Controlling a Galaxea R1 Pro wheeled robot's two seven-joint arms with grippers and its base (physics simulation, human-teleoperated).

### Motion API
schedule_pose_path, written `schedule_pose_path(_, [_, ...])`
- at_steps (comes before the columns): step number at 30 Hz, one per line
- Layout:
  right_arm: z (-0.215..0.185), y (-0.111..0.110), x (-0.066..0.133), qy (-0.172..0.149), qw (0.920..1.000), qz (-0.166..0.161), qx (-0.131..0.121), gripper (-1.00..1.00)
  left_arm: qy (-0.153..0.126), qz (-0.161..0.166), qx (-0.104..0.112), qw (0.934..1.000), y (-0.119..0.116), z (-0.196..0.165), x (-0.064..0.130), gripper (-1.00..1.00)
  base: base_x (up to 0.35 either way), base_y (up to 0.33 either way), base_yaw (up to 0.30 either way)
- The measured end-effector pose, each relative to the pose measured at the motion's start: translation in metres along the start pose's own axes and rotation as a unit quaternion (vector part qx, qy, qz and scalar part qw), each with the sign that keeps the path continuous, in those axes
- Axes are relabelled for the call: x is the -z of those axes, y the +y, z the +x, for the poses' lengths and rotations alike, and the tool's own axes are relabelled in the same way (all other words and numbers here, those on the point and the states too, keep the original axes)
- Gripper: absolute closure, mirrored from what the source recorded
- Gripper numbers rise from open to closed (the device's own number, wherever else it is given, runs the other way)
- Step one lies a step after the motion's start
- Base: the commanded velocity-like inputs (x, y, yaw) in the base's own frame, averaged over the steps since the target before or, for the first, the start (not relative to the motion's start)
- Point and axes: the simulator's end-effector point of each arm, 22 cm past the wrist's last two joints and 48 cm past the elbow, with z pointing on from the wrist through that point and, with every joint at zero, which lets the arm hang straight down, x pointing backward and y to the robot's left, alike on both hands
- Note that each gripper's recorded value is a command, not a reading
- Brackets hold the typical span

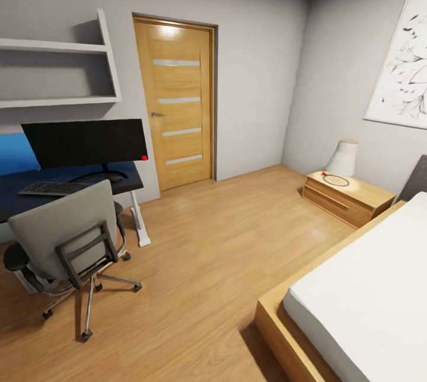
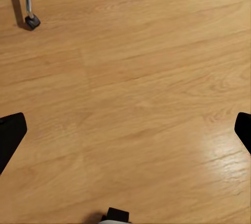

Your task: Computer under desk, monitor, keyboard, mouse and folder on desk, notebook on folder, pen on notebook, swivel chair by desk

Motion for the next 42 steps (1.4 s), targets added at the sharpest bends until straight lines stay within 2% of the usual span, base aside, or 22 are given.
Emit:
schedule_pose_path(4, [0.000,-0.014,-0.003,-0.002,0.9999,0.004,0.010,-1.00,0.000,0.000,0.001,1.0000,-0.001,0.000,0.000,-1.00,0.328,0.000,0.001])
schedule_pose_path(14, [0.001,-0.014,-0.003,-0.001,0.9999,0.002,0.012,-1.00,0.001,-0.001,0.001,1.0000,0.000,0.000,0.000,-1.00,0.330,0.035,0.000])
schedule_pose_path(35, [0.002,-0.014,-0.003,0.000,0.9999,0.001,0.013,-1.00,0.002,-0.002,0.002,1.0000,0.001,0.001,0.000,-1.00,0.306,0.203,0.000])
schedule_pose_path(42, [0.002,-0.014,-0.003,0.000,0.9999,0.001,0.013,-1.00,0.003,-0.002,0.002,1.0000,0.000,0.001,0.000,-1.00,0.320,0.077,0.000])
